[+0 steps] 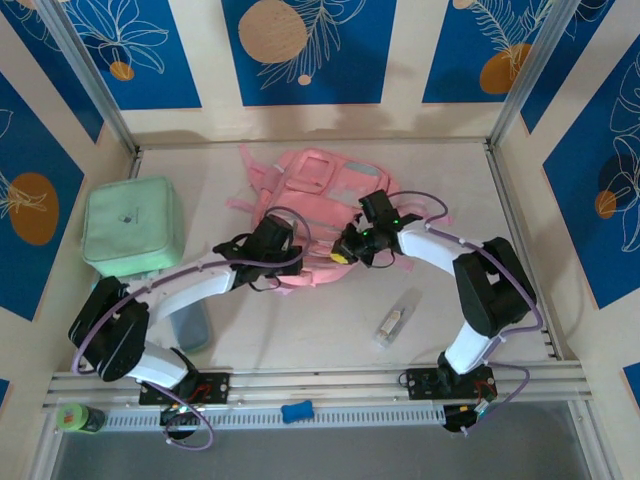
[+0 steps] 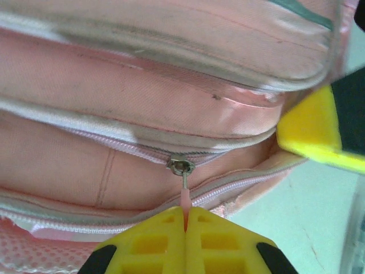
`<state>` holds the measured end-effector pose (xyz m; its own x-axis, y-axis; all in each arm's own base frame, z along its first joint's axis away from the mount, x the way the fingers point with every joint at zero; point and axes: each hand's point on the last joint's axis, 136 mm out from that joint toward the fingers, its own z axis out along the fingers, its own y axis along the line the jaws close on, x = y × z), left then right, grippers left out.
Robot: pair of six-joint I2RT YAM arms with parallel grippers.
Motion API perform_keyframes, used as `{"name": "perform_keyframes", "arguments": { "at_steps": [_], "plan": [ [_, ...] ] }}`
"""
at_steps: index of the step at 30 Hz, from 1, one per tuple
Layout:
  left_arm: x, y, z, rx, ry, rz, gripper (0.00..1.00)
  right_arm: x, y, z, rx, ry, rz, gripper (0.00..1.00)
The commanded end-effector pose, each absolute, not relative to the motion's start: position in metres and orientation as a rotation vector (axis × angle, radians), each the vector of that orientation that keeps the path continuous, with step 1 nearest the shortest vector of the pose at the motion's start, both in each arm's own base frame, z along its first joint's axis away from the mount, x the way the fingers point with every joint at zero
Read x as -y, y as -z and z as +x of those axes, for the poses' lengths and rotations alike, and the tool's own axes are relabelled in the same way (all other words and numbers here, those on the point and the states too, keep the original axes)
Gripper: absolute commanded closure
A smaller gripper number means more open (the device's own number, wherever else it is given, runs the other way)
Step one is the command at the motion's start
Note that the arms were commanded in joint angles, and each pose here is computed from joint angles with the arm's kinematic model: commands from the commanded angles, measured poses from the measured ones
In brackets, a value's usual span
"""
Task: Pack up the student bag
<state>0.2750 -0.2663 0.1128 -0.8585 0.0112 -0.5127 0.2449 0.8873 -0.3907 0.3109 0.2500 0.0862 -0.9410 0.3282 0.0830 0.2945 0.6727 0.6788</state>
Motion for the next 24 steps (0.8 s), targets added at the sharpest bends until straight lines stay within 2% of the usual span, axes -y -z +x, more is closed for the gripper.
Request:
{"name": "perform_keyframes", "arguments": {
  "at_steps": [1, 8, 10, 13, 19, 21, 24],
  "plan": [
    [0.245, -0.103, 0.246, -2.596, 0.531, 0.206, 1.00, -0.211, -0.105, 0.336, -2.722, -1.049, 0.442, 1.00],
    [0.222, -0.085, 0.260, -2.633, 0.489, 0.109, 1.00, -0.160, -0.121, 0.368, -2.645, -1.058, 0.534, 1.00],
    [0.225, -0.090, 0.264, -2.627, 0.488, 0.103, 1.00, -0.165, -0.128, 0.367, -2.640, -1.087, 0.514, 1.00],
    [0.246, -0.104, 0.270, -2.574, 0.624, 0.139, 1.00, -0.192, -0.129, 0.347, -2.679, -1.114, 0.474, 1.00],
    [0.251, -0.103, 0.272, -2.577, 0.645, 0.129, 1.00, -0.245, -0.117, 0.304, -2.714, -1.308, 0.536, 0.73],
    [0.253, -0.105, 0.271, -2.572, 0.664, 0.130, 1.00, -0.256, -0.114, 0.295, -2.719, -1.310, 0.568, 0.62],
    [0.253, -0.107, 0.272, -2.563, 0.664, 0.134, 1.00, -0.264, -0.103, 0.287, -2.733, -1.274, 0.630, 0.52]
  ]
}}
